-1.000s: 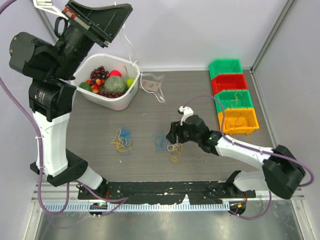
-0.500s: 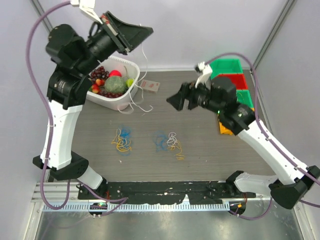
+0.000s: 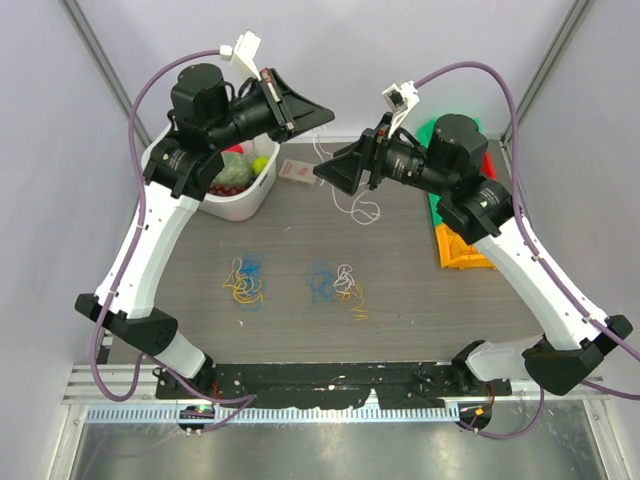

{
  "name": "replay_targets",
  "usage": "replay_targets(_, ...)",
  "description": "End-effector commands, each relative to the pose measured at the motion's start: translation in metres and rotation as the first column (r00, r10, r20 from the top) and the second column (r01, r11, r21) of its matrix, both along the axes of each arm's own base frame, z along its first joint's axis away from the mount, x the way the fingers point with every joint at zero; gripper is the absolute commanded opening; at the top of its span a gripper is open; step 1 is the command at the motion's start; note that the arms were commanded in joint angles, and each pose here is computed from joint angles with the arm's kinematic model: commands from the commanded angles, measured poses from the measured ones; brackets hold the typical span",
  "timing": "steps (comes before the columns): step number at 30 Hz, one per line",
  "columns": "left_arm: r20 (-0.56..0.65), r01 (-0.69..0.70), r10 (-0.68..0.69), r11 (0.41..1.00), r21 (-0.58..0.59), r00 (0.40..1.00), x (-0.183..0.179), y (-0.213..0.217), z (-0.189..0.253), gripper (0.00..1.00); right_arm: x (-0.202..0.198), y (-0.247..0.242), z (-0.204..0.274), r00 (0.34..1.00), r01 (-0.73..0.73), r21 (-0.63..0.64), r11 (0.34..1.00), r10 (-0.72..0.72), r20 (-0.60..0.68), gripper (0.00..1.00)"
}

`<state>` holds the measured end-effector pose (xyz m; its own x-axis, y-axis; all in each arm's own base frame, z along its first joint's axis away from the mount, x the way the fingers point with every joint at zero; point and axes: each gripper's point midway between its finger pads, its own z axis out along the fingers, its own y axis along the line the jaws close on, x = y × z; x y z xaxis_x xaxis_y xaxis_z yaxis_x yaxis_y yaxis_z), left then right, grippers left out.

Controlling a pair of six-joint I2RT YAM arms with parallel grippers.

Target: Untangle the cables

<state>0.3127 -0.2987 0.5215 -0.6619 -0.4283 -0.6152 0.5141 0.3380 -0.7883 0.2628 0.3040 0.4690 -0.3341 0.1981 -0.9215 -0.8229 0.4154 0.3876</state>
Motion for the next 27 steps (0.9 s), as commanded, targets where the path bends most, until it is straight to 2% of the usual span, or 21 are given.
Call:
replay_targets(1,0.097,0.086,-0.076,0.991,-0.105,0.992,-0.023,0.004,0.043,0.0,0.016,-0.001,-0.003,0.997,0.072,0.014,0.997,-0.073,0.029,0.8)
replay_targets(4,0.082,0.119,-0.109,0.985,-0.124,0.991,-0.023,0.001,0.044,0.0,0.031,-0.004,-0.01,0.991,0.13,-0.045,0.991,-0.128,0.046,0.8)
replay_targets(11,0.067,0.218,-0.21,0.963,-0.159,0.975,-0.033,-0.008,0.046,0.0,0.054,0.007,-0.023,0.992,0.116,-0.03,0.993,-0.114,0.045,0.8)
replay_targets(17,0.071,0.26,-0.251,0.952,-0.16,0.965,-0.041,-0.008,0.044,0.0,0.05,0.017,-0.021,0.999,-0.024,0.023,0.999,0.023,0.041,0.79)
replay_targets(24,0.077,0.298,-0.289,0.941,-0.16,0.954,-0.048,-0.01,0.045,0.0,0.05,0.012,-0.02,0.997,-0.063,0.051,0.997,0.062,0.035,0.72)
replay_targets(26,0.078,0.295,-0.286,0.942,-0.16,0.955,-0.047,-0.01,0.045,0.0,0.055,0.004,-0.024,1.0,-0.001,0.032,0.999,0.0,0.02,0.7)
replay_targets(27,0.073,0.289,-0.28,0.944,-0.161,0.957,-0.046,-0.01,0.045,0.0,0.068,-0.009,-0.032,0.993,0.118,-0.005,0.993,-0.118,0.002,0.7)
